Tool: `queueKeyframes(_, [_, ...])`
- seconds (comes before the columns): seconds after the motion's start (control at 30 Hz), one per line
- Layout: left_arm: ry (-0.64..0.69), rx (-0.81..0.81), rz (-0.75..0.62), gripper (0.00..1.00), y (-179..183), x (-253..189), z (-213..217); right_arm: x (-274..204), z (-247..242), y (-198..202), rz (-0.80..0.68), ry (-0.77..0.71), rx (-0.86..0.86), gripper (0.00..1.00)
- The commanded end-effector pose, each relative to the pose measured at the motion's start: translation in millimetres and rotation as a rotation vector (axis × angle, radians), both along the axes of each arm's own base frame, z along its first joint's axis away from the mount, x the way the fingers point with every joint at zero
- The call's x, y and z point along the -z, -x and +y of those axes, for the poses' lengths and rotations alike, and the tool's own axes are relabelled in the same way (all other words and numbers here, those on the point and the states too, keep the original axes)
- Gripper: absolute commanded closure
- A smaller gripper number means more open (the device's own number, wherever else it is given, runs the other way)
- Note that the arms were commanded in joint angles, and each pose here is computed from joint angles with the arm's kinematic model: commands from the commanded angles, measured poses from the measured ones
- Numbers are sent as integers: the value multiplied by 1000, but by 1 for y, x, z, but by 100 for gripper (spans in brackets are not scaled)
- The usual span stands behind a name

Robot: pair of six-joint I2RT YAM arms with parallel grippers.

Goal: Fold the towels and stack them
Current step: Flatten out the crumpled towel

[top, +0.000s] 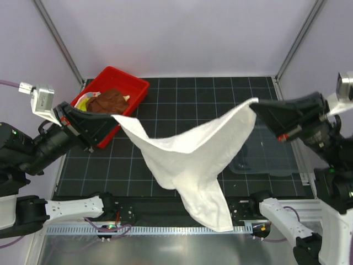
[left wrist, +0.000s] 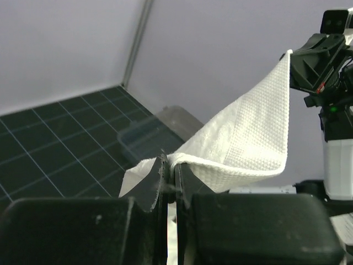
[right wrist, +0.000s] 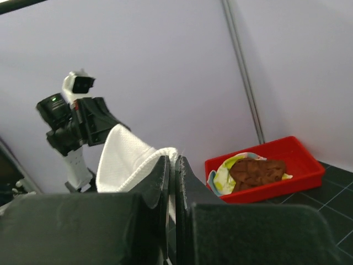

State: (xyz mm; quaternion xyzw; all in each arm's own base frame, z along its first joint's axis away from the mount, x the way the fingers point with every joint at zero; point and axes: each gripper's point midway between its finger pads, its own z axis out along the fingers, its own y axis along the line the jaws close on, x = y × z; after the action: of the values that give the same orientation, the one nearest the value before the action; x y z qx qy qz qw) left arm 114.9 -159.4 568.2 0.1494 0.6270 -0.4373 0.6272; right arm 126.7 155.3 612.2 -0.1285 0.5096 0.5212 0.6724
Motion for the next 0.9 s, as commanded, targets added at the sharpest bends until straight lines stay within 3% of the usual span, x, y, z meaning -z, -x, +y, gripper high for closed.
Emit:
queueKeyframes(0.0, [82,175,82,100,34,10,-3,17,-5,89,-119,83,-94,99])
queueKeyframes(0.13, [121,92,38,100,25,-10,16,-6,-18,93,-176,13,-9,99])
queueKeyframes(0.27, [116,-141,-51,100,-5,-41,47,-49,-26,65,-213,-80,74,99])
queueKeyframes(0.3, [75,-265,-73,100,-22,-42,60,-56,-28,53,-211,-100,98,99])
queueKeyframes(0.4, [38,-480,-125,100,-51,-53,74,-67,-21,6,-198,-94,121,99])
queueKeyframes(0.43, [14,-562,-190,100,-59,-66,81,-61,-14,-32,-150,-71,133,99])
queueKeyframes(0.53, [-121,-746,-240,100,-90,-59,66,-59,-6,-81,-148,-44,158,99])
queueKeyframes(0.57, [-161,-806,-305,100,-96,-69,63,-50,0,-120,-127,-17,179,99])
queueKeyframes(0.63, [-239,-888,-351,100,-121,-72,41,-40,5,-155,-108,12,206,99])
queueKeyframes(0.7, [-304,-905,-355,100,-156,-70,17,-29,11,-200,-99,55,236,99])
queueKeyframes(0.73, [-390,-944,-313,100,-185,-52,29,-26,13,-214,-100,69,247,99])
queueKeyframes(0.77, [-344,-876,-294,100,-207,-46,14,-24,15,-232,-101,82,259,99])
queueKeyframes(0.83, [-371,-855,-248,100,-244,-27,3,-21,16,-253,-108,110,289,99])
queueKeyframes(0.87, [-351,-864,-234,100,-259,-25,13,-31,16,-254,-131,107,296,99])
